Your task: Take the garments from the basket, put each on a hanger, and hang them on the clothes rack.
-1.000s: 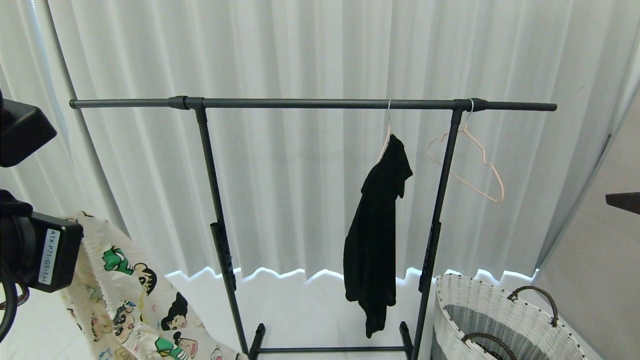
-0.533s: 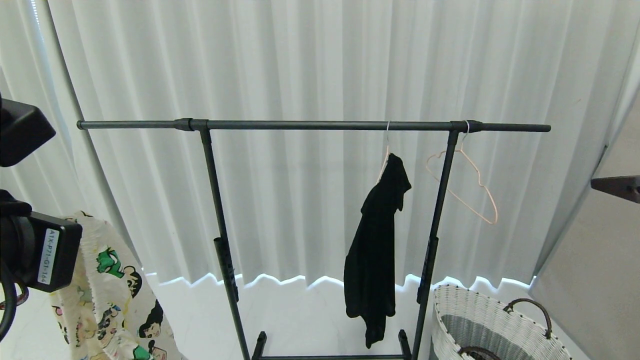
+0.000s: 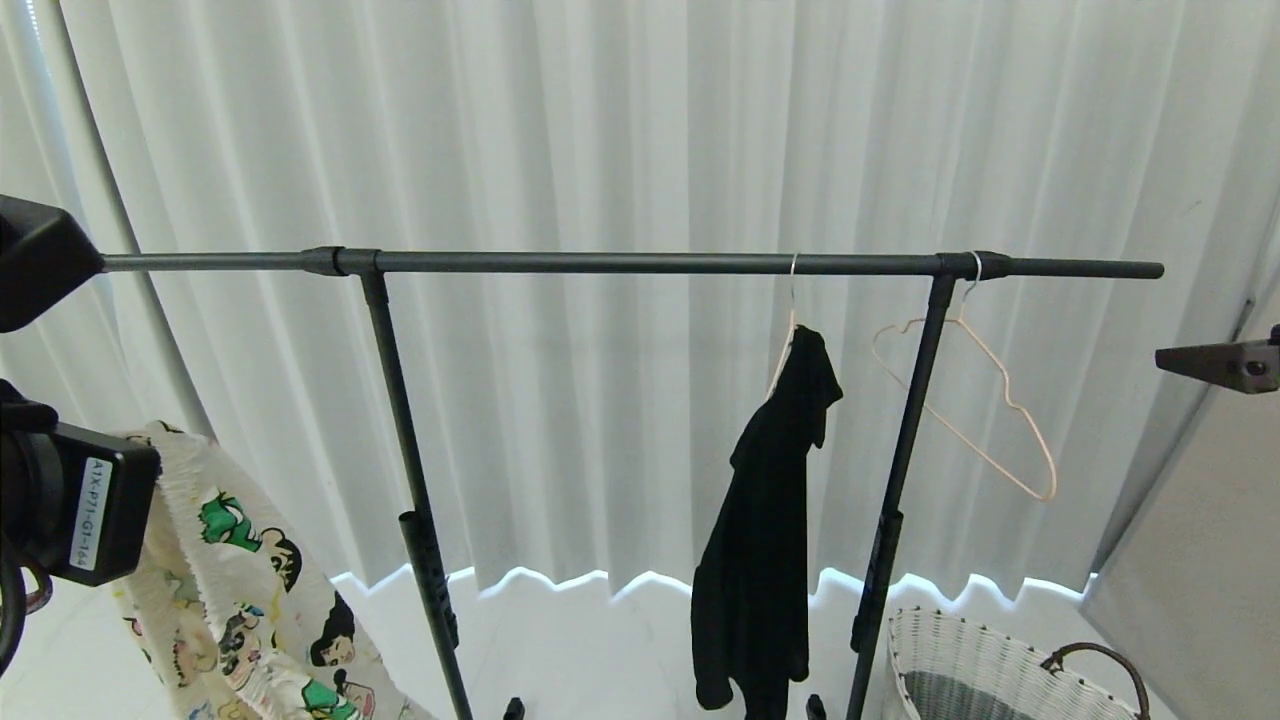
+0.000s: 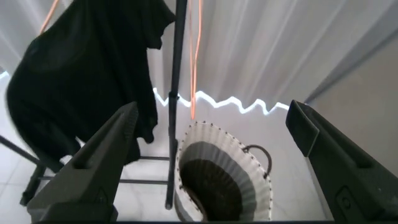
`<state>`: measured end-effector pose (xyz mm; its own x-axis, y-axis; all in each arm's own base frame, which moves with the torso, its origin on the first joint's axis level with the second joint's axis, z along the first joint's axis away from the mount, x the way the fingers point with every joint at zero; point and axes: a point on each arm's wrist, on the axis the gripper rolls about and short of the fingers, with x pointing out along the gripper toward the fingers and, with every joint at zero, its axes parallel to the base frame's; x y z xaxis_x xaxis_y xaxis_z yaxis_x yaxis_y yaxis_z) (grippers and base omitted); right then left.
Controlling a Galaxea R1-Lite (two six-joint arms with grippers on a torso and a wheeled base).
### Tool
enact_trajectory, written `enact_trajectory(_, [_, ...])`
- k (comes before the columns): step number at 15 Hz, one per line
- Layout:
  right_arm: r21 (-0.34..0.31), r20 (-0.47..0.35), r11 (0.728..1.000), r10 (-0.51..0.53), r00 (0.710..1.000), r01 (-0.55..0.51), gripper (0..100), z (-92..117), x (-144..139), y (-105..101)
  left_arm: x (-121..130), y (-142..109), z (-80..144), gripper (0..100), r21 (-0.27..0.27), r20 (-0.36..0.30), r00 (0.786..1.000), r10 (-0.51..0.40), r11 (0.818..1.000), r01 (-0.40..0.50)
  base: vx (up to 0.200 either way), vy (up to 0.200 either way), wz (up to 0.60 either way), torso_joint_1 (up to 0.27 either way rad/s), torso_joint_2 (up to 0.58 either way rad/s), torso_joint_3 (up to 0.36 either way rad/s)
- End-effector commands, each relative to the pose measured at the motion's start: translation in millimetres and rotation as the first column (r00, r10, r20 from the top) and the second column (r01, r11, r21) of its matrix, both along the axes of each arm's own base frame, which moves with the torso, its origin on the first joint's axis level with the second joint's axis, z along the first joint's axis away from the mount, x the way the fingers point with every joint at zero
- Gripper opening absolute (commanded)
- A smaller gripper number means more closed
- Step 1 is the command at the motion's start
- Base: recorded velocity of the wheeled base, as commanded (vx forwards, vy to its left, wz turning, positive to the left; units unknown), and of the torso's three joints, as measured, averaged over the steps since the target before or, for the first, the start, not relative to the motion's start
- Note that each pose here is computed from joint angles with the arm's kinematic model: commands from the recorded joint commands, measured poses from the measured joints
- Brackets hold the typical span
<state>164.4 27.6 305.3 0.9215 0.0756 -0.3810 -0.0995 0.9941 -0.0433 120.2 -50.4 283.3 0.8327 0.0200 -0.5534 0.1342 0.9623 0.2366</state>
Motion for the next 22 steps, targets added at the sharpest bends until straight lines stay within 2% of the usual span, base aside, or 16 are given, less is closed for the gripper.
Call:
enact_trajectory(1, [0.014,-0.024,1.000,0.012,1.000,-0.012,100,-3.9,7.1,-3.1,0.8,-0.4,-0.2,0,0.001,-0.002,1.000,0.000,1.000,0.000,0.200,0.000,0.00,-0.007,0.00,-0.007])
enact_trajectory(9, [0.041,-0.165,0.999,0.042,0.985,-0.036,100,-30.7,45.7,-5.6,2.5,-1.0,-2.2,0,0.003,-0.011,1.000,0.004,1.000,-0.003,0.200,0.000,0.00,0.004,0.00,0.000])
enact_trajectory(12, [0.060,-0.245,0.998,0.047,0.968,-0.033,100,-53.9,66.3,-9.5,1.4,-0.5,-1.6,0,0.001,-0.007,1.000,0.004,1.000,-0.003,0.000,0.000,0.00,0.000,0.00,0.000])
enact_trajectory(16, [0.058,-0.312,0.998,0.033,0.950,-0.016,100,-93.3,93.1,-10.7,3.3,-0.9,-7.9,0,0.006,-0.015,1.000,0.010,1.000,-0.010,0.000,0.000,0.00,0.000,0.00,0.000])
enact_trajectory(19, [0.103,-0.313,0.994,0.011,0.950,0.022,100,-105.5,104.8,-9.7,9.4,-3.5,-13.4,0,0.006,0.015,1.000,0.024,1.000,-0.024,0.000,0.000,0.00,0.000,0.00,0.000])
enact_trajectory(22, [0.106,-0.321,0.994,0.011,0.947,0.025,100,-107.6,105.9,-9.6,11.4,-4.2,-18.6,0,0.017,0.004,0.999,0.032,0.999,-0.032,0.000,0.000,0.00,0.000,0.00,0.000])
